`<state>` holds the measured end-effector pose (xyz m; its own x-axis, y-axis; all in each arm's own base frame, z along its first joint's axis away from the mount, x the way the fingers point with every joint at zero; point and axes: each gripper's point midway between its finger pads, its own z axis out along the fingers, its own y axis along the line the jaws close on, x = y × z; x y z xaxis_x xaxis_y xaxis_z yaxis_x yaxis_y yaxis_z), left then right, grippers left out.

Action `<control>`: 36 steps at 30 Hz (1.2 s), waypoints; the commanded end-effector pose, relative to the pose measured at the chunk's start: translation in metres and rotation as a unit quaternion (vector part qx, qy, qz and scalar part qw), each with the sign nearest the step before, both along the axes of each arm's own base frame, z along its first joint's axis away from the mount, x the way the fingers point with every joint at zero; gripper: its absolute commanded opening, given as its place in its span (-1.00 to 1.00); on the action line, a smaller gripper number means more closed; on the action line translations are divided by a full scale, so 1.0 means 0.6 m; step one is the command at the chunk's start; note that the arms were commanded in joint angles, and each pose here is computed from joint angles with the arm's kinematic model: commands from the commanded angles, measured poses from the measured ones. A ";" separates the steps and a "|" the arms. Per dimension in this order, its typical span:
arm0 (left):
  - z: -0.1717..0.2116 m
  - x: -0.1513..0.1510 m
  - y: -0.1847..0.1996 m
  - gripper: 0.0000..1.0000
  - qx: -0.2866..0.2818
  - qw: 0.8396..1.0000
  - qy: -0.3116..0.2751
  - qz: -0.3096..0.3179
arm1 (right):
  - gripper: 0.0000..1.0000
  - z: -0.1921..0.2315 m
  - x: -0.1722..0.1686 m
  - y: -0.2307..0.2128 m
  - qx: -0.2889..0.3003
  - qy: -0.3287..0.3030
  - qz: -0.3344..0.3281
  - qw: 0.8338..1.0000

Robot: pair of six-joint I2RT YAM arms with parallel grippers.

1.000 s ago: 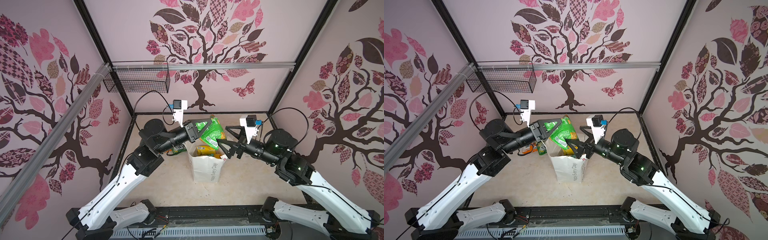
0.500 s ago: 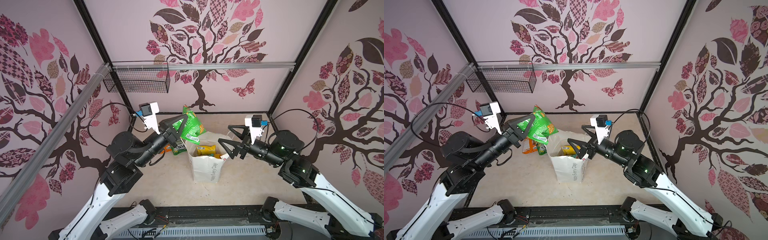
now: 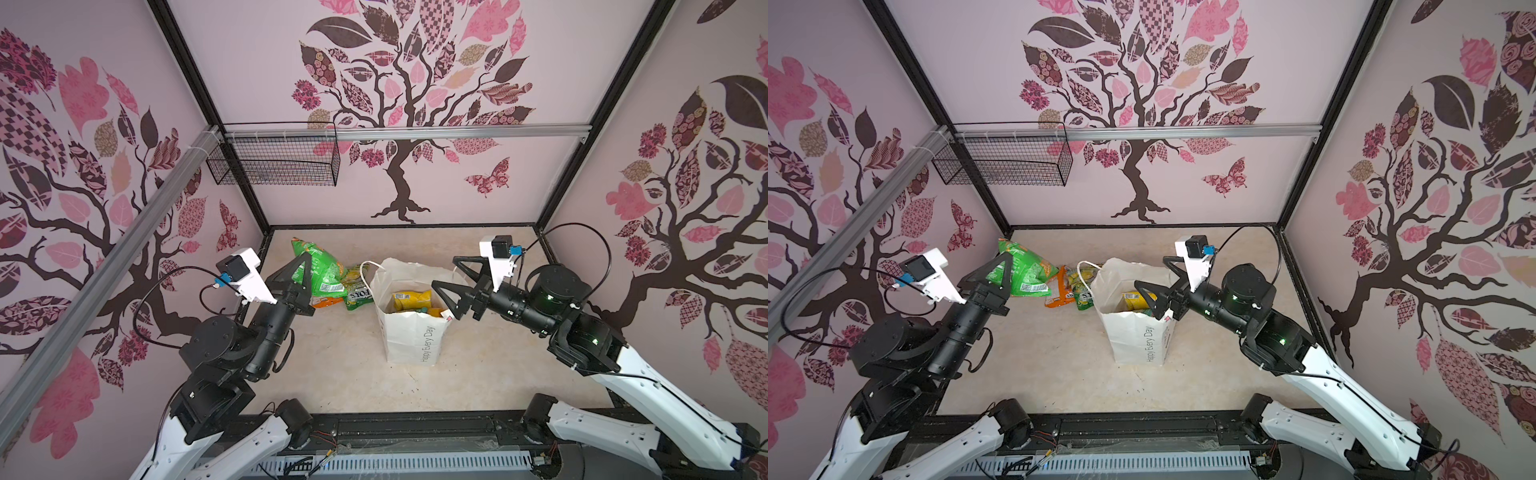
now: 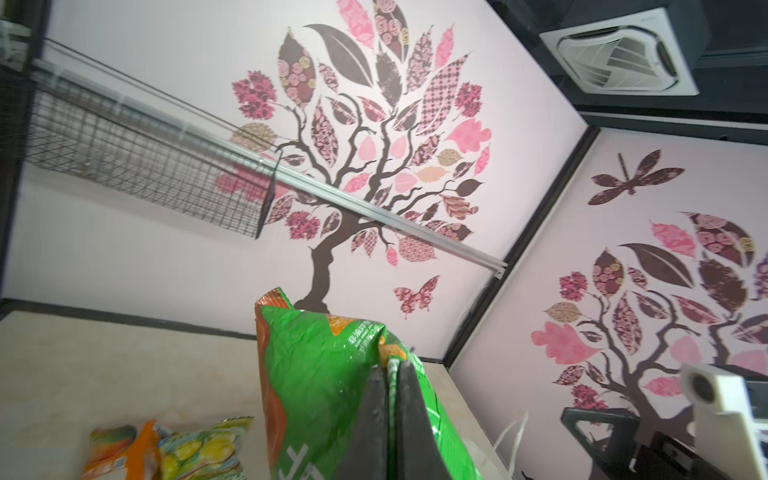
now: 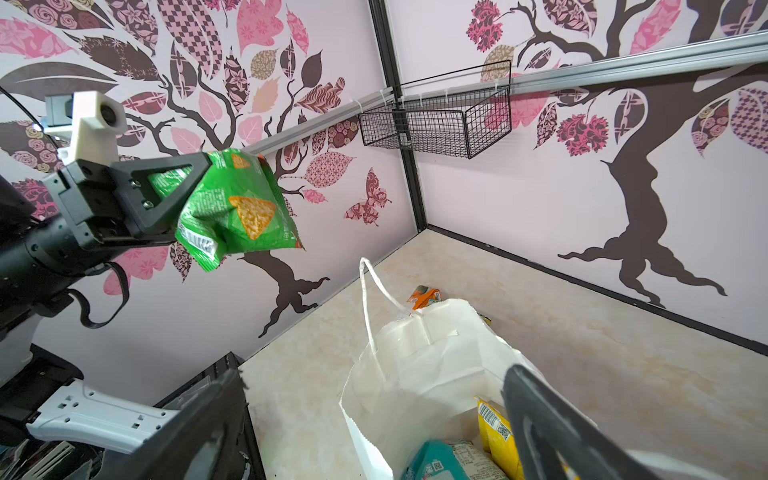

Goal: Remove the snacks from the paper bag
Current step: 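Carry the green chip bag aside with the left gripper while the right gripper withdraws, then release the green chip bag on the table near the robot with the left gripper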

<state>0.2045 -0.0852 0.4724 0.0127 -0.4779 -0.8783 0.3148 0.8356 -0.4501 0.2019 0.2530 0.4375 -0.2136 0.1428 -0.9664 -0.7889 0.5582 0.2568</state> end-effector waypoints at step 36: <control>-0.521 0.185 0.064 -1.00 -0.096 0.931 0.342 0.082 | 0.99 -0.059 0.009 0.009 -0.028 0.030 -0.005 0.999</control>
